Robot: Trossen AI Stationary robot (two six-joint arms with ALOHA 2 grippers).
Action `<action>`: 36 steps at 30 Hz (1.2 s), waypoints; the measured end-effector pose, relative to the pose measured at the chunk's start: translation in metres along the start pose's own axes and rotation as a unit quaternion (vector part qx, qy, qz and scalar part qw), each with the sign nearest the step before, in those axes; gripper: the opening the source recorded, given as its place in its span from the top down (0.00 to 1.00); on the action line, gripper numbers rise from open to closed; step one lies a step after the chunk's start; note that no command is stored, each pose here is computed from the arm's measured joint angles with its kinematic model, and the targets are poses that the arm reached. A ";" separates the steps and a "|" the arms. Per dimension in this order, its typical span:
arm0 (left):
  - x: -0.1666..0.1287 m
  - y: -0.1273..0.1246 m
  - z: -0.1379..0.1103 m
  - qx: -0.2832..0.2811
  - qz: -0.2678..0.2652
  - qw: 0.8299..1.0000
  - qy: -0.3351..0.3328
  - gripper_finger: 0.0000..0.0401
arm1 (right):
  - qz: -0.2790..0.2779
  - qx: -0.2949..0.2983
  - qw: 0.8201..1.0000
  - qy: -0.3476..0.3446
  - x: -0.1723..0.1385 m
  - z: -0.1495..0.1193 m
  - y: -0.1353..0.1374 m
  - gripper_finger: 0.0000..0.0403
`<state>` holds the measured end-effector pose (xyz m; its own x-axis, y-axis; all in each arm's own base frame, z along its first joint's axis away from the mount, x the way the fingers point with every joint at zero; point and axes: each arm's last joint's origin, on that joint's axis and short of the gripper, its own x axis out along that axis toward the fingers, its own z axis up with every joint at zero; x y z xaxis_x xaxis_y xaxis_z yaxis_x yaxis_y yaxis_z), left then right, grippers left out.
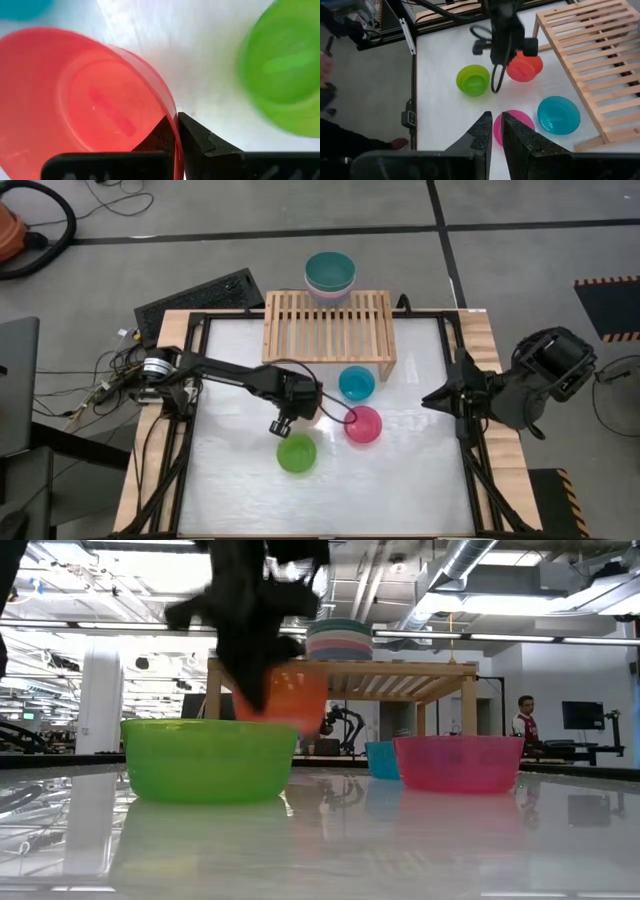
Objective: Place and stack bowls onto a shelf
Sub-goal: Put the orange bowl on the shelf
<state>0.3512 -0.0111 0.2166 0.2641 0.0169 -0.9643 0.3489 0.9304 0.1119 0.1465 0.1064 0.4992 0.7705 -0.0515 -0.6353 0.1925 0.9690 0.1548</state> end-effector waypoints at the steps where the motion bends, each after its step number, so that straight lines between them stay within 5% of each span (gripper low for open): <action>1: -0.012 0.001 0.004 -0.010 -0.005 1.000 -0.012 1.00 | 0.000 -0.004 1.000 0.000 0.000 0.000 0.000 0.83; 7: -0.088 0.012 0.031 -0.037 0.006 0.993 -0.116 1.00 | -0.004 -0.024 1.000 -0.004 0.000 0.000 0.000 0.83; 14: -0.145 0.046 0.048 -0.084 0.154 0.964 -0.201 1.00 | -0.006 -0.033 0.999 -0.004 0.000 0.001 -0.001 0.83; 23: -0.122 0.104 0.029 -0.144 0.148 0.963 -0.172 1.00 | -0.006 -0.032 0.999 -0.004 0.000 0.001 -0.001 0.83; 36: -0.079 0.135 0.023 -0.087 0.151 0.980 -0.095 1.00 | -0.006 -0.030 1.000 -0.005 0.000 0.001 -0.001 0.83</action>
<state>0.3982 0.1049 0.3130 0.5003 0.2475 -0.8297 0.0744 0.9425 0.3260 0.1467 0.1051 0.4997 0.7747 -0.0659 -0.6289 0.1651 0.9811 0.1007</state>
